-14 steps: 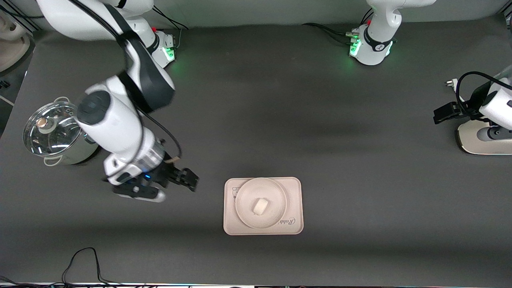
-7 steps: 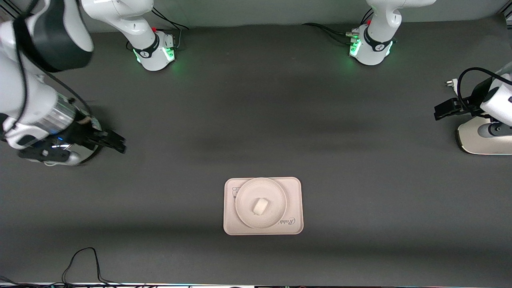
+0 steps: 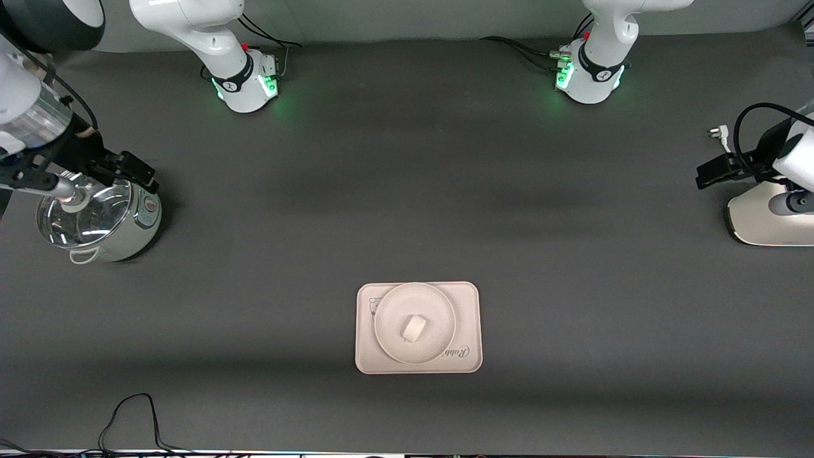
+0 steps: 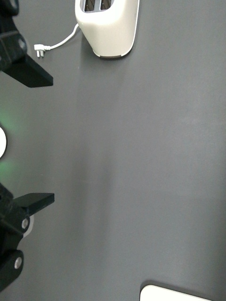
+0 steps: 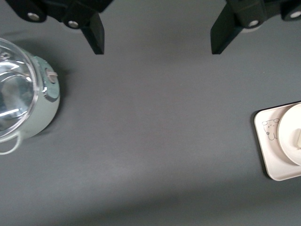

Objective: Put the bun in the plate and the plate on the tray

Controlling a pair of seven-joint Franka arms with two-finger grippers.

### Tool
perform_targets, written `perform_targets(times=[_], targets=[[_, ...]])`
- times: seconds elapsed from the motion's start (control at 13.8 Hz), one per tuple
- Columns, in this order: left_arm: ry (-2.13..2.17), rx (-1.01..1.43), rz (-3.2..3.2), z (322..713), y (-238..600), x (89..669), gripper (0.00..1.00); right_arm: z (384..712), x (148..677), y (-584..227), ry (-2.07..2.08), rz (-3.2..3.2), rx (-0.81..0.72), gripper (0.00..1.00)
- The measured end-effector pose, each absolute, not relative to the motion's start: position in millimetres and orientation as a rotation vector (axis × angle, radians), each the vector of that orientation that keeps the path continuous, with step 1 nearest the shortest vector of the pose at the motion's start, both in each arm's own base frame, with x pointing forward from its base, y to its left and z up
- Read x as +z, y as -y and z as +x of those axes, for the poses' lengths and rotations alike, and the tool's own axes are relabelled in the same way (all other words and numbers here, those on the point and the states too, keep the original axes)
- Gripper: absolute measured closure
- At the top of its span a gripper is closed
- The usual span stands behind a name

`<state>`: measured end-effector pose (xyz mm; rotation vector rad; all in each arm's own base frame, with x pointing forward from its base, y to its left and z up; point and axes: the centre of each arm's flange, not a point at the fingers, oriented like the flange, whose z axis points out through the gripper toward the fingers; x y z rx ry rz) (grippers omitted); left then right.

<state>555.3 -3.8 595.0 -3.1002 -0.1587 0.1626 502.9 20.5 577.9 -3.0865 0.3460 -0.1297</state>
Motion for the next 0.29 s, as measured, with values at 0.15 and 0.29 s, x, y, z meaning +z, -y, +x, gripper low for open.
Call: perform_targets(times=[0.15, 0.29], targets=[[0.16, 0.151, -3.101, 555.5, 3.6, 598.6, 0.0, 502.4, 581.4, -19.3, -0.346, -3.089, -0.144, 0.0], [0.161, 0.147, -3.101, 555.6, 3.3, 599.7, 0.0, 502.5, 583.1, -19.7, -0.345, -3.089, -0.148, 0.0]])
